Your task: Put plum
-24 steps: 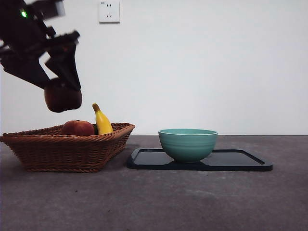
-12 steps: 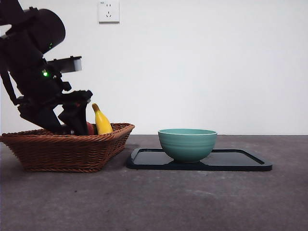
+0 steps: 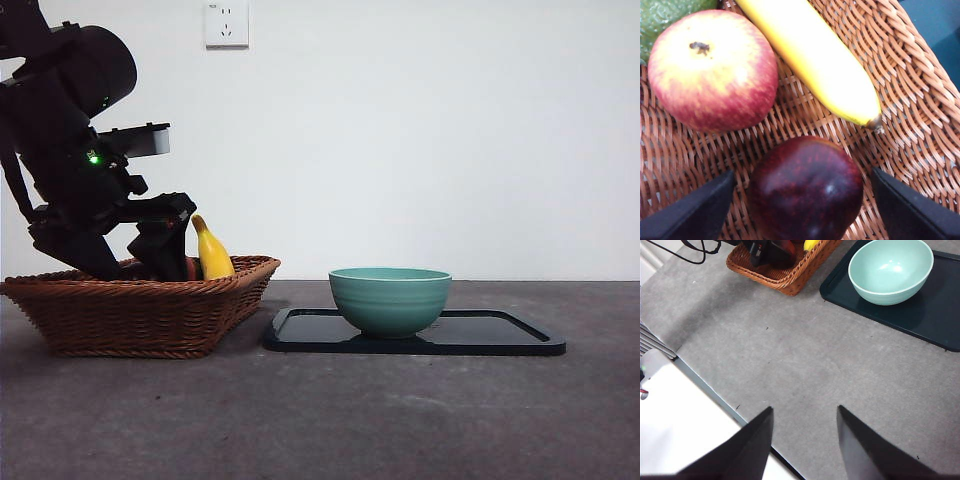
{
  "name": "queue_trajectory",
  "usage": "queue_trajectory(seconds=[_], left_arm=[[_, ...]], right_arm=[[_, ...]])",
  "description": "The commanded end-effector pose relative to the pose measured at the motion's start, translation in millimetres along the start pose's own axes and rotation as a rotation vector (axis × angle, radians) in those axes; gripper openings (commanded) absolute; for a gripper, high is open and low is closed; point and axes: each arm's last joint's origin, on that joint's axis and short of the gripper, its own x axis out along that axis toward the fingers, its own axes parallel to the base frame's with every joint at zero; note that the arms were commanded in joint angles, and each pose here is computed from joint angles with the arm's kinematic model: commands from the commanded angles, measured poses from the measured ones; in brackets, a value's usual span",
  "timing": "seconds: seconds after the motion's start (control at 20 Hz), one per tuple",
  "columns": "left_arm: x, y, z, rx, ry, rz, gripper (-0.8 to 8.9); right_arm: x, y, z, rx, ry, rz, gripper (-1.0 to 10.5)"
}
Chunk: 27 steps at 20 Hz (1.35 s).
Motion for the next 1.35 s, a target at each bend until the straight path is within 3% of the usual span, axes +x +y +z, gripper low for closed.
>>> queue_trajectory(seconds=[0.05, 0.35, 0.65, 0.85, 1.0, 1.2, 1.35], left_arm=[[-9, 0, 10, -0.012, -0.046, 0.006, 4.4], [-73, -6, 28, -0.031, -0.228, -0.006, 4.38], [-154, -25, 21, 0.006, -0.341, -0.249, 4.38], [-190, -33, 4, 0.026, -0.323, -0.382, 4.38], [-206, -37, -15, 0.02, -0.237, -0.471, 4.37], [-214, -39, -32, 0.031, -0.125, -0.488, 4.37], [-214, -40, -35, 0.031, -0.106, -0.509, 4.37]], right_arm=[[-1, 1, 3, -0.001, -0.013, 0.005, 2.0], [-1, 2, 4, -0.008, -0.029, 0.008, 2.0], [-1, 2, 6, -0.012, -0.039, 0.009, 2.0], [-1, 2, 6, -0.012, -0.039, 0.009, 2.0], [-1, 2, 6, -0.012, -0.039, 0.009, 2.0], [-1, 2, 6, -0.009, -0.039, 0.009, 2.0], [-1, 2, 5, -0.007, -0.039, 0.009, 2.0]])
